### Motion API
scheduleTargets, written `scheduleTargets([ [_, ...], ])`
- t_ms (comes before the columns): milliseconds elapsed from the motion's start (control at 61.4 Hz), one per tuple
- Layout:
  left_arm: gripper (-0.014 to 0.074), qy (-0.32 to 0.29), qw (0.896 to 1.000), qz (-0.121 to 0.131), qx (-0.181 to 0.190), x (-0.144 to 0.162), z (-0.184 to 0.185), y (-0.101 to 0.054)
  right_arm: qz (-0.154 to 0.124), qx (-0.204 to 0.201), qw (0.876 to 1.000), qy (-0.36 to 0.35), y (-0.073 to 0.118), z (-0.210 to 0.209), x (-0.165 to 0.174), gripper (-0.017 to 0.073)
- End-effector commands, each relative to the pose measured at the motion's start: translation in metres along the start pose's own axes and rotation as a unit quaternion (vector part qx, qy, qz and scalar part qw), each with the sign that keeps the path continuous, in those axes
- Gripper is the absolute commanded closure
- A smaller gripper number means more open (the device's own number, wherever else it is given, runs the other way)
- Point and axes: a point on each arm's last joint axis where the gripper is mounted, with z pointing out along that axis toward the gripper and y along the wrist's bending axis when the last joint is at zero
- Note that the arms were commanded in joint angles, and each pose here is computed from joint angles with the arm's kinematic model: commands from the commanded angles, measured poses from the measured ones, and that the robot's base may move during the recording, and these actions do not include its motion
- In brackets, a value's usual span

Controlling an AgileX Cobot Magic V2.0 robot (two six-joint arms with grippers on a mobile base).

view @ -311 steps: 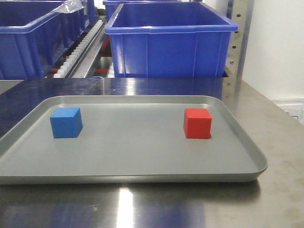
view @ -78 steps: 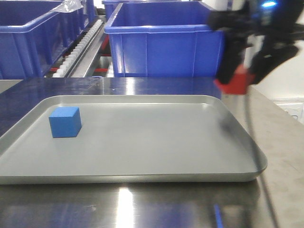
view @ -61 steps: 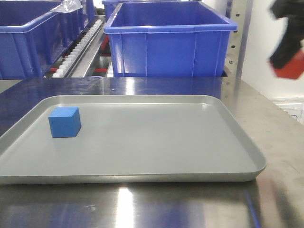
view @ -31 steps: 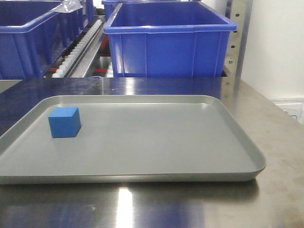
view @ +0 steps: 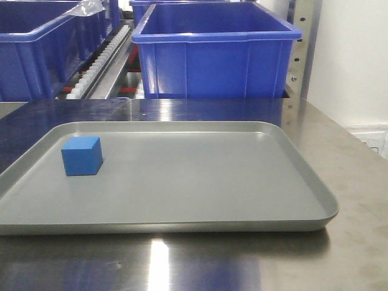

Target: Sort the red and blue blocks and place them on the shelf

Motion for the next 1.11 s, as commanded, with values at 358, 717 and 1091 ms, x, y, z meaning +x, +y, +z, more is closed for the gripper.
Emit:
scheduleTargets([
  [358,0.047,-0.034,0.999,-0.007,0.002,-0.0001,-0.0003,0.0002,-0.005,0.001,0.998,-0.056,0.0005,-0.0062,-0.0117,0.0468],
  [717,0.047,-0.034,0.999,-0.007,0.002,-0.0001,-0.0003,0.0002,-0.005,0.001,0.998,-0.056,0.0005,-0.0062,-0.0117,0.0468],
  [1091,0.047,-0.036,0.999,-0.006,0.002,-0.0002,-0.0004,0.0002,-0.005,0.001,0.998,-0.056,0.0005,-0.0062,-0.0117,0.0468],
])
